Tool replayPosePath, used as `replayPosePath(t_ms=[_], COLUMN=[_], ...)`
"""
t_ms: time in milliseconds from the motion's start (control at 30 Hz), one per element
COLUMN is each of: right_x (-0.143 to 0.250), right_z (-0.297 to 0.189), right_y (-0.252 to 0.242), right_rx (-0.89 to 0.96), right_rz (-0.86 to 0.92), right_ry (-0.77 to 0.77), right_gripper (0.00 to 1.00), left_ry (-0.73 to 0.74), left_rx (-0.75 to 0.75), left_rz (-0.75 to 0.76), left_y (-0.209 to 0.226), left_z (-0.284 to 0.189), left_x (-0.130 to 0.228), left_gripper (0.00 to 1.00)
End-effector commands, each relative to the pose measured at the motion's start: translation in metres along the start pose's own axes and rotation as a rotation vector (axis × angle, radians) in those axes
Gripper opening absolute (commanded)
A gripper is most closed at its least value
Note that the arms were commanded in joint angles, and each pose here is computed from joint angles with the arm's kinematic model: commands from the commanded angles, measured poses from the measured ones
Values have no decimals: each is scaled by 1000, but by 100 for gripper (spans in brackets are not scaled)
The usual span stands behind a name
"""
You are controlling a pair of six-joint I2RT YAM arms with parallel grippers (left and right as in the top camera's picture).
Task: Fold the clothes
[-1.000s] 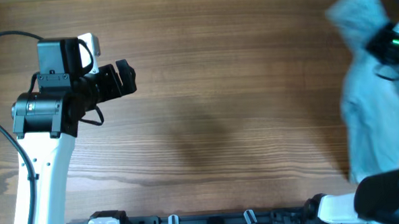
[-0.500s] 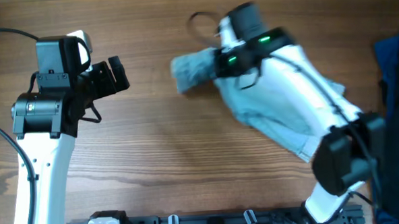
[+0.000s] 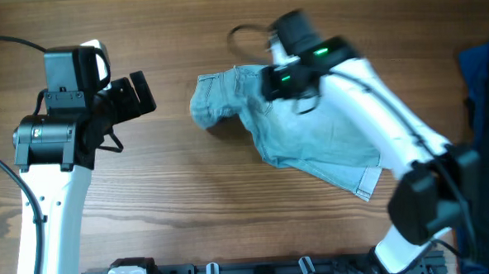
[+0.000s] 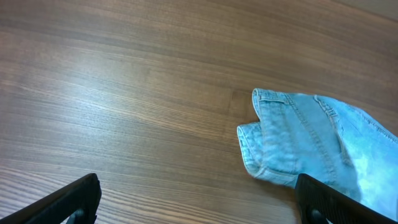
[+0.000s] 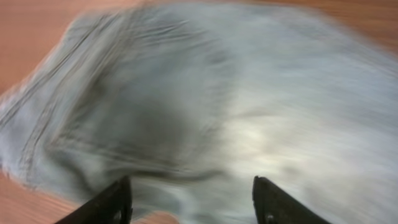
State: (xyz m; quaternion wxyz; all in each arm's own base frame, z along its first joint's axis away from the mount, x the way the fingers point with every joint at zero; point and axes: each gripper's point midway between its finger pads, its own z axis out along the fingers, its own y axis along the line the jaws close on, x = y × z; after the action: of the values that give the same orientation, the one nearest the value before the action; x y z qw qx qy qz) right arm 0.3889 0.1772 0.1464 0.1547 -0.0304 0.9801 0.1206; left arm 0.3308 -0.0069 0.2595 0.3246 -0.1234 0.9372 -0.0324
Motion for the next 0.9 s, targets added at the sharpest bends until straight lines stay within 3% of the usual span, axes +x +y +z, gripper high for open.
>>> replayPosePath(t_ms=[0, 267, 367, 433, 533, 600, 667, 867], right_x=[-23, 15, 25, 35, 49, 64, 84, 138], right_z=[-48, -71, -73, -66, -46, -25, 0, 53], right_y=[-85, -194, -211, -222, -225, -225, -227, -242], right_rx=[87, 117, 135, 141, 119, 105, 109, 183], right_rz=[215, 448, 503, 535, 557, 574, 631, 806], right_ry=[-95, 29, 47, 63, 93, 119, 142, 148], right_gripper=[69, 75, 72, 59, 29, 22, 17, 7], left_ry=[34, 470, 583, 663, 706, 702, 673, 641], left_rx=[46, 177, 214, 246, 244, 245, 256, 269], left_rz=[2, -76, -126, -165, -177, -175, -169, -157], left_y=[-8, -35, -45, -53, -53, -53, -55, -57], left_z=[2, 72, 104, 126, 147, 155, 158, 156], left_x=[3, 76, 92, 105, 115, 115, 109, 102], left_gripper=[100, 100, 100, 88, 54, 43, 43, 63])
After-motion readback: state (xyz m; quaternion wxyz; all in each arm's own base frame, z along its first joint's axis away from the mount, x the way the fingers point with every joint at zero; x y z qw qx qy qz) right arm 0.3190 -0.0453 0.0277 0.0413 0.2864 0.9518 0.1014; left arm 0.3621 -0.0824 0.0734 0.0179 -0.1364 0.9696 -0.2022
